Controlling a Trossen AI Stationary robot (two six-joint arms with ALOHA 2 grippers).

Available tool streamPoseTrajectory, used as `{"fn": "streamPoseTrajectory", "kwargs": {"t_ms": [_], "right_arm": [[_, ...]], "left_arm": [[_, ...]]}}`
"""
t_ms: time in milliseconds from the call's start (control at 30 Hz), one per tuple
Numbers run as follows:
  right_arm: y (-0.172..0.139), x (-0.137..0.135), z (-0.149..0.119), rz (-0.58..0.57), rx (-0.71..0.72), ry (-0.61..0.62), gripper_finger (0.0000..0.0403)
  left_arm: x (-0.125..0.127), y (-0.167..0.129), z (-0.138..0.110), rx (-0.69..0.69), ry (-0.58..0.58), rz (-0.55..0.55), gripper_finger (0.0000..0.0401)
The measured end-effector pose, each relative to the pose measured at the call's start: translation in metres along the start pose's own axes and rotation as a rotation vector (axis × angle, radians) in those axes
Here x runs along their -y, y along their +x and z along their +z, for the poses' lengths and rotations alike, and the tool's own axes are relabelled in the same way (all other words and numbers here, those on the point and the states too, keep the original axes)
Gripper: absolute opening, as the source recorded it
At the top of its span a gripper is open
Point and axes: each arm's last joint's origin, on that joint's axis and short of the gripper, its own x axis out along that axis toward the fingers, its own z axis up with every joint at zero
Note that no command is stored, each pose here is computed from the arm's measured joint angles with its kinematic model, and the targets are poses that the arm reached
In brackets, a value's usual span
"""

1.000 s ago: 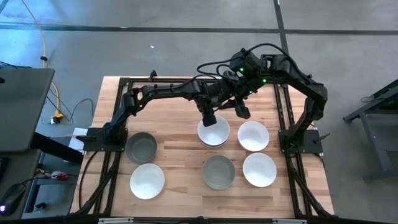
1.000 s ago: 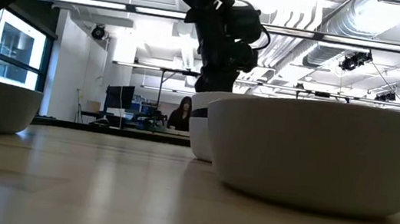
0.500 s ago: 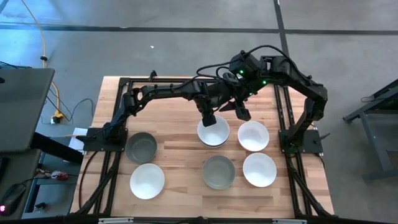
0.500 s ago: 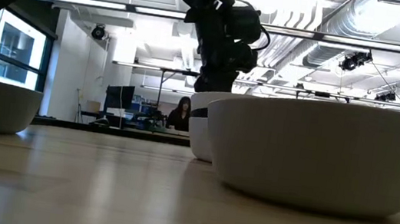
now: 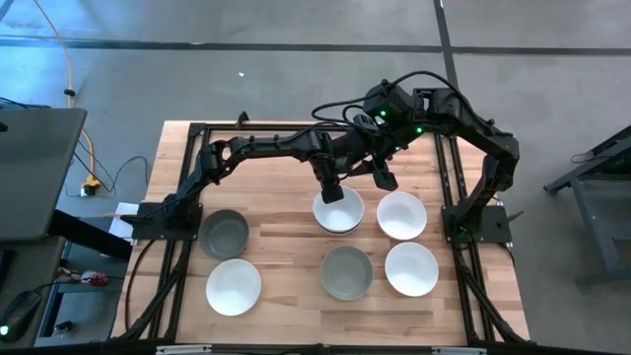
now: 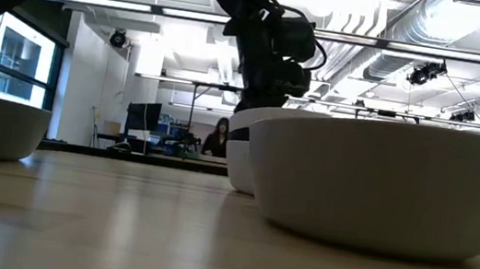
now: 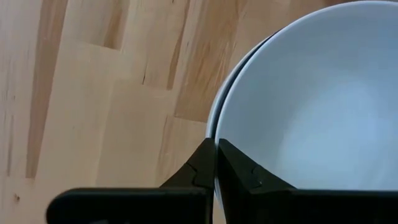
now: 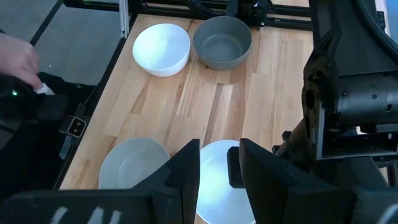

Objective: Nest bowls inside each other
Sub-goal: Stack the top right white bowl on top of the black bowl

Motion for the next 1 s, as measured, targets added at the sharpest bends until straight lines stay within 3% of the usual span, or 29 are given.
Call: {"fn": "streamPoseTrajectory", "kwargs": {"t_ms": [1000], "right_arm": [[0.0001, 0.0, 0.0, 0.0, 0.0, -0.008, 0.0105]], "left_arm": [[-0.0006, -0.0035, 0.0062, 0.067, 0.054, 0.026, 0.0]]}}
